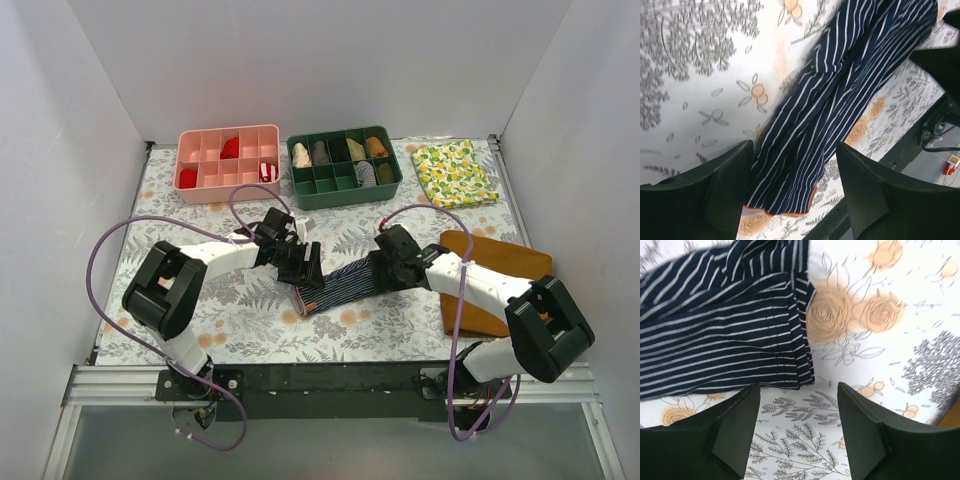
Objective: Roll the underwear
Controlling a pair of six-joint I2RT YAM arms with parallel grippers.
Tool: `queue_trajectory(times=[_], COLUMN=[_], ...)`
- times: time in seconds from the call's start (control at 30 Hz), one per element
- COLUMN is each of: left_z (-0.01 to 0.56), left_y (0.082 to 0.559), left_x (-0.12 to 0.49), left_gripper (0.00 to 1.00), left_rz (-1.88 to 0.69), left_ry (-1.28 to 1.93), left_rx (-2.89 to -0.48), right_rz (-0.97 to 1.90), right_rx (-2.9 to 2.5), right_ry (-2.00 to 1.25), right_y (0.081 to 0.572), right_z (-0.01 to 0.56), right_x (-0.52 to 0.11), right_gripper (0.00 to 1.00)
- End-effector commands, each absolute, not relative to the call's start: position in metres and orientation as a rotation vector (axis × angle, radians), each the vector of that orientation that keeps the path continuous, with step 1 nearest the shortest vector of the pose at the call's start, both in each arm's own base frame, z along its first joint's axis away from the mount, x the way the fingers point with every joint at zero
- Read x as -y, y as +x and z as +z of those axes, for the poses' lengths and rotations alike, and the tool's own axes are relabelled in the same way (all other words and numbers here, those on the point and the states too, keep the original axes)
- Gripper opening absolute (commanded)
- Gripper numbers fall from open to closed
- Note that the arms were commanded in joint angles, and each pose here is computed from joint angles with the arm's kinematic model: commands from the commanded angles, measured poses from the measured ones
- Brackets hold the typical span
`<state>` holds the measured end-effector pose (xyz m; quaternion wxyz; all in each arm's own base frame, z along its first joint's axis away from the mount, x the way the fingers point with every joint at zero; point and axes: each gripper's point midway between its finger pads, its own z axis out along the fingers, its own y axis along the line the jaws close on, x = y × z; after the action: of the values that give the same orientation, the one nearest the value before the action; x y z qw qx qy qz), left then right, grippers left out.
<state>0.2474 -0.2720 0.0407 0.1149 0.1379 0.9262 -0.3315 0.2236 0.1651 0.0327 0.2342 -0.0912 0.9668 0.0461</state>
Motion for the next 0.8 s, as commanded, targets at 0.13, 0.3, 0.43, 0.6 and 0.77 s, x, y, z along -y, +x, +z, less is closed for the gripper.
queue_trajectory(times=[0.13,0.3,0.43,0.6,0.77], left_z=[0.06,0.059,0.05,0.049,0.053], left_y=[0.248,0.246,0.238,0.23,0.228], left_x=[0.257,0.255,0.253,0.248,0.243], left_gripper=[0.68,0.67,0.66,0.63,0.56], left_rz=[-0.875,-0.86,-0.873,-0.873,-0.857], left_ry=[0.358,0.361,0.36,0.352,0.332], left_rx=[-2.638,-2.651,-2.681,-2.685,-2.668], right_rz=[0.234,0.305,0.298,0.252,0.256], right_rx=[-2.589,-2.638,-2.635,-2.651,-2.677], right_ry=[-0.186,-0.078,-0.023,-0.016,-0.024], right_y=[0.233,0.207,0.203,0.205,0.205], right_z=[0.068,0.054,0.052,0.047,0.037], right_x=[-0.17,-0.165,-0.16,-0.155,-0.16], right_gripper=[0.71,0.7,0.7,0.7,0.7])
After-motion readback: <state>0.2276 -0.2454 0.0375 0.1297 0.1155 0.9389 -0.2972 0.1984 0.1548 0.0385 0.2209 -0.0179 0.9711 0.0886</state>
